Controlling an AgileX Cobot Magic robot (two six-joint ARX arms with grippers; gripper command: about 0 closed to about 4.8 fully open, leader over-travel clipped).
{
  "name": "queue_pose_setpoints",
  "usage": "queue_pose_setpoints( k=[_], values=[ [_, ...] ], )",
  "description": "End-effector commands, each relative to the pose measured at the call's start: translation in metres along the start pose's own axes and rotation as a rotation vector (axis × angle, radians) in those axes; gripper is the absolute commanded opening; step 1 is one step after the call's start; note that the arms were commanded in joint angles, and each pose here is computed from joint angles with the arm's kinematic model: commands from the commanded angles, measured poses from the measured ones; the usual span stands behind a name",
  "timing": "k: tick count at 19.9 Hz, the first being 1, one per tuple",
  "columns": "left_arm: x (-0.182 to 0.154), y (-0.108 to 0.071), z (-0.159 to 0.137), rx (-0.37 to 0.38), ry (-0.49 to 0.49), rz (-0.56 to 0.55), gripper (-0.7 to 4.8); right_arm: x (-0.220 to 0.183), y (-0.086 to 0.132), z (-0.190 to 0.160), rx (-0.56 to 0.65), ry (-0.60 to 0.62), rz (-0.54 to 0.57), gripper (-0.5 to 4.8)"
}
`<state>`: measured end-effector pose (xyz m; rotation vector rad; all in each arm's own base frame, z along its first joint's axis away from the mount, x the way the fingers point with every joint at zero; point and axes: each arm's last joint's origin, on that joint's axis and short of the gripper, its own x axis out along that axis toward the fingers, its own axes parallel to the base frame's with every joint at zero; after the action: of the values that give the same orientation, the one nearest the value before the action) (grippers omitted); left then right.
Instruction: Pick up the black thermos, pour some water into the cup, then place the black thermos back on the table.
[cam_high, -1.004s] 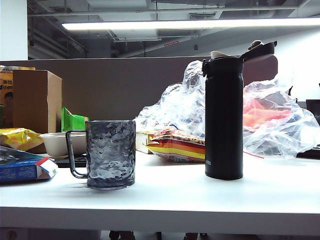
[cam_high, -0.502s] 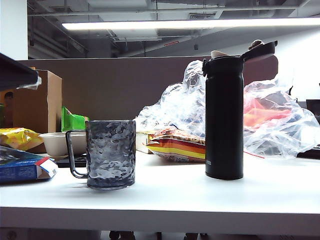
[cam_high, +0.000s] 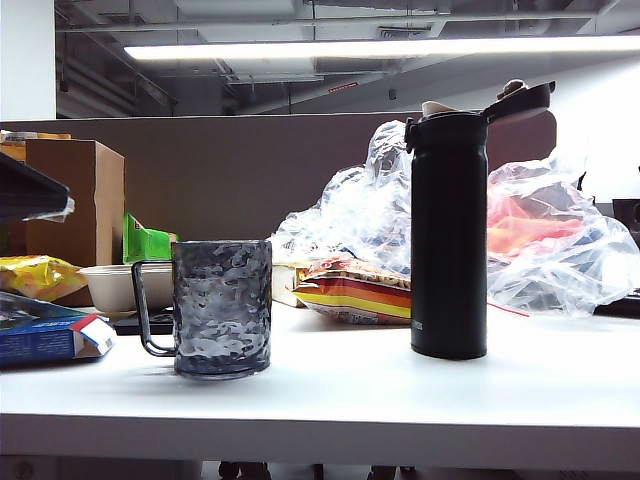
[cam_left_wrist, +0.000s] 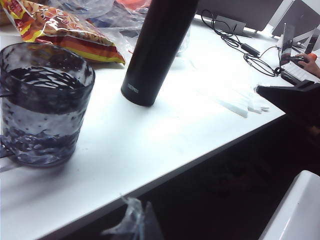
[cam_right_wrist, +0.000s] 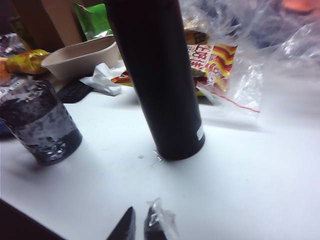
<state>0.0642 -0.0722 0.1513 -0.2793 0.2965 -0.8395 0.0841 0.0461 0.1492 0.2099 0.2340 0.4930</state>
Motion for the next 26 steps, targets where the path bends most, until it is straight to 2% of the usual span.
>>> queue_pose_setpoints(
  k=[1, 7, 10, 12, 14, 15, 18, 23, 26],
  values=[
    [0.000, 0.000, 0.001, -0.006, -0.003, -0.004, 0.04, 0.000, 0.000, -0.001, 0.012, 0.002, 0.007, 0.23],
    [0.000, 0.002, 0.002, -0.009, -0.014, 0.008, 0.04, 0.000, 0.000, -0.001, 0.012, 0.001, 0.004, 0.22],
    [-0.002, 0.012, 0.006, -0.029, -0.038, 0.063, 0.04, 0.000, -0.004, 0.000, 0.020, -0.008, -0.034, 0.23],
    [-0.006, 0.027, 0.011, -0.054, -0.085, 0.176, 0.04, -0.001, -0.014, 0.003, 0.039, -0.034, -0.118, 0.22],
    [-0.014, 0.042, 0.016, -0.080, -0.154, 0.348, 0.04, -0.004, -0.027, 0.006, 0.063, -0.071, -0.254, 0.23],
    [-0.021, 0.053, 0.019, -0.098, -0.207, 0.478, 0.04, -0.007, -0.034, 0.007, 0.077, -0.094, -0.334, 0.22],
    [-0.033, 0.066, 0.022, -0.124, -0.276, 0.651, 0.04, -0.011, -0.042, 0.009, 0.092, -0.120, -0.435, 0.23],
    [-0.046, 0.076, 0.023, -0.147, -0.345, 0.837, 0.04, -0.012, -0.045, 0.009, 0.097, -0.131, -0.478, 0.23],
    [-0.050, 0.078, 0.023, -0.153, -0.359, 0.876, 0.04, -0.012, -0.045, 0.009, 0.097, -0.131, -0.478, 0.22]
  ],
)
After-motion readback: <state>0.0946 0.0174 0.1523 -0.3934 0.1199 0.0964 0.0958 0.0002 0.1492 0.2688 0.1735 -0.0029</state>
